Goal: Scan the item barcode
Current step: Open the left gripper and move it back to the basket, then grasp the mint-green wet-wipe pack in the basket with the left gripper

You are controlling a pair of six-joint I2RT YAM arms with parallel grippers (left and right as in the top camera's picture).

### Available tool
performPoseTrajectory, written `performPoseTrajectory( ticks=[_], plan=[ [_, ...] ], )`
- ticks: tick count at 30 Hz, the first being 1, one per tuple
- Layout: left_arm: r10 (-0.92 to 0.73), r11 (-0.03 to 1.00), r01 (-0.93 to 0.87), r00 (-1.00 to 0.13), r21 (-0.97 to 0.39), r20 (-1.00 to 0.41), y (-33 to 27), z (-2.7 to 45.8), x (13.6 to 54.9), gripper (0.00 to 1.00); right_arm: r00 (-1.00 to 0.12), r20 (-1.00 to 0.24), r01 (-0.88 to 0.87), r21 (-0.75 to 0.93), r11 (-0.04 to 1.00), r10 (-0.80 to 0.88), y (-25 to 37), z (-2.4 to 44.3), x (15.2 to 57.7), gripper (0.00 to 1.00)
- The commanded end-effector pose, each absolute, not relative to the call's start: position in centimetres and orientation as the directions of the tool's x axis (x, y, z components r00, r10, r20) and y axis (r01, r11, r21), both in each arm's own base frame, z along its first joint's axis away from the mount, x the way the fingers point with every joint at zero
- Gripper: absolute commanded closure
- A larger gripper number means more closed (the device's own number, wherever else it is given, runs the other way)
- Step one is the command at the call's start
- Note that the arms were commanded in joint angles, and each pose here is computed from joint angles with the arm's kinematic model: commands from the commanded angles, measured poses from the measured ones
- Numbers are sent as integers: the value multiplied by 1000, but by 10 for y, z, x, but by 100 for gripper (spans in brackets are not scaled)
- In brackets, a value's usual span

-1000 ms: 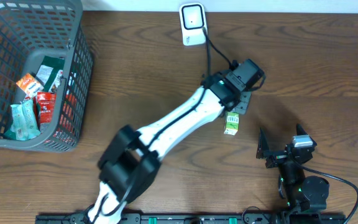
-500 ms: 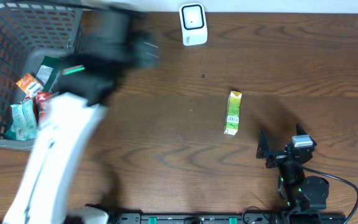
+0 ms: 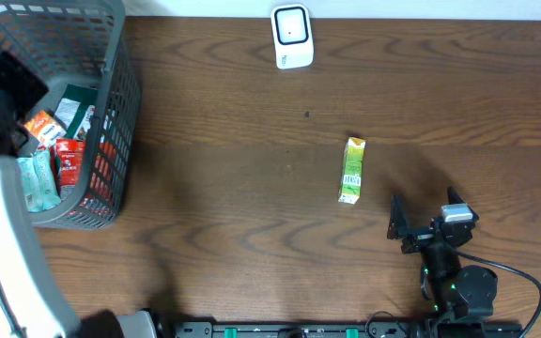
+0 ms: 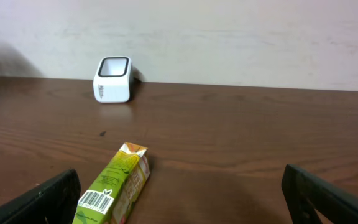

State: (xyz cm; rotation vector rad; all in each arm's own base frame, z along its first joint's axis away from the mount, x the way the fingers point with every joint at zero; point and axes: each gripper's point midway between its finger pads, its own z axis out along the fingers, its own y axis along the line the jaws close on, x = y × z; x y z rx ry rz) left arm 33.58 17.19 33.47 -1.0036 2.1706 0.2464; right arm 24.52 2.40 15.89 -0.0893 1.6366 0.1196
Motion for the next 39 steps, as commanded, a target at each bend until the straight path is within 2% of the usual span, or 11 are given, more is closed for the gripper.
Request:
performPoseTrajectory(
  ticks=[1,6,18,25,39],
  plan=[
    [-640,637,-769,-492,-50,-590,194,292,336,21,-70,-997,-117,37,992,29,21,159,245,1],
    [-698,606,-795,-550,30,-459,216,236,339,20,-70,-997,-117,36,992,28,21,159,245,1],
    [-730,637,-744,-666,200,-153,235,126,330,21,-70,-997,-117,37,992,29,21,159,245,1],
    [-729,628,-724,-675,286,-109,241,104,319,21,-70,-997,-117,37,992,29,21,159,245,1],
    [-731,630,-719,-677,292,-90,237,66,312,22,-70,-997,-117,37,992,29,21,159,245,1]
  ],
)
